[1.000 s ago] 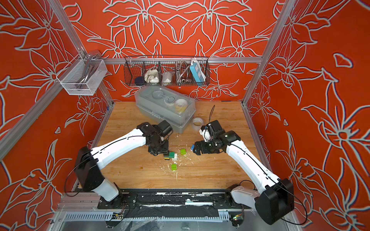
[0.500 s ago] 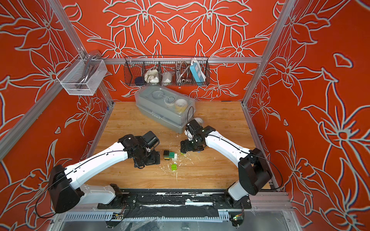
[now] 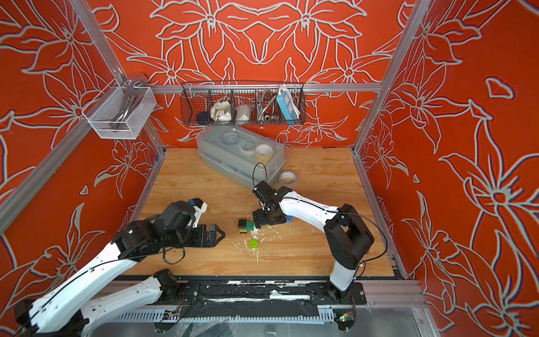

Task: Assemble a giraffe with lego
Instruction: Pick up the lego brick from the center of the board.

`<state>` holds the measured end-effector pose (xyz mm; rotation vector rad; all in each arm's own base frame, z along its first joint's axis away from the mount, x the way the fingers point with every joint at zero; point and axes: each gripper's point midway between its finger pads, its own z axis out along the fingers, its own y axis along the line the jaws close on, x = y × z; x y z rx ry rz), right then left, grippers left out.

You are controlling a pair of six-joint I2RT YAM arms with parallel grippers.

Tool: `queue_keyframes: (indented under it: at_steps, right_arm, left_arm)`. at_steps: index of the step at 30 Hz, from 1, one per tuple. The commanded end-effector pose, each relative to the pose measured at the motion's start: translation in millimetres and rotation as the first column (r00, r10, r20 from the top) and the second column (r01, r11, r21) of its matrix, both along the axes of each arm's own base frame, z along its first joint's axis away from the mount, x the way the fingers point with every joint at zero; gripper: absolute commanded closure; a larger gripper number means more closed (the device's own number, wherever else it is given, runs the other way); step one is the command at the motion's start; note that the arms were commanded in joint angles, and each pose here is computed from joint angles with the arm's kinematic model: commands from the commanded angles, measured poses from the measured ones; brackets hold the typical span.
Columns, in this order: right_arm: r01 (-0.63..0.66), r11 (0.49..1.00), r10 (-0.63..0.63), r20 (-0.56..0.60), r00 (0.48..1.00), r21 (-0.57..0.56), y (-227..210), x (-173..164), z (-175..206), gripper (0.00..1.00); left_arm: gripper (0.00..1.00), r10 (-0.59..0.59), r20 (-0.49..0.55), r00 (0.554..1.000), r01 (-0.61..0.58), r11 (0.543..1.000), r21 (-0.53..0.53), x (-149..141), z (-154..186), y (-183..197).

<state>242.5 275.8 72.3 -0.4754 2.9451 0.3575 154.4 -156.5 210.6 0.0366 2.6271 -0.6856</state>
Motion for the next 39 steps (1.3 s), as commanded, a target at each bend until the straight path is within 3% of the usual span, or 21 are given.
queue_keyframes:
  at_steps: [1, 13, 19, 39]
  right_arm:
    - [0.034, 0.999, -0.033, 0.025, 0.999, -0.038, 0.4, 11.5, -4.2, 0.16]
    - [0.01, 0.995, -0.008, 0.021, 1.0, -0.104, -5.3, 22.9, -11.8, 0.19]
    - [0.031, 0.996, -0.03, 0.01, 0.999, -0.081, -8.8, 30.1, -14.0, 0.2]
    - [0.004, 0.995, -0.008, -0.042, 0.999, -0.099, -6.1, 35.9, -42.4, 0.33]
  left_arm:
    - [0.0, -0.029, 0.019, 0.999, 0.029, 1.0, 0.002, -5.3, -4.8, 2.4]
    - [0.0, -0.023, 0.002, 1.0, 0.023, 1.0, -0.021, -4.4, -6.6, -2.8]
    - [0.01, -0.031, 0.009, 0.999, 0.031, 0.999, -0.019, -0.1, -5.4, -6.5]
    - [0.01, -0.034, 0.013, 0.999, 0.034, 0.999, -0.007, 5.8, -5.2, -10.0]
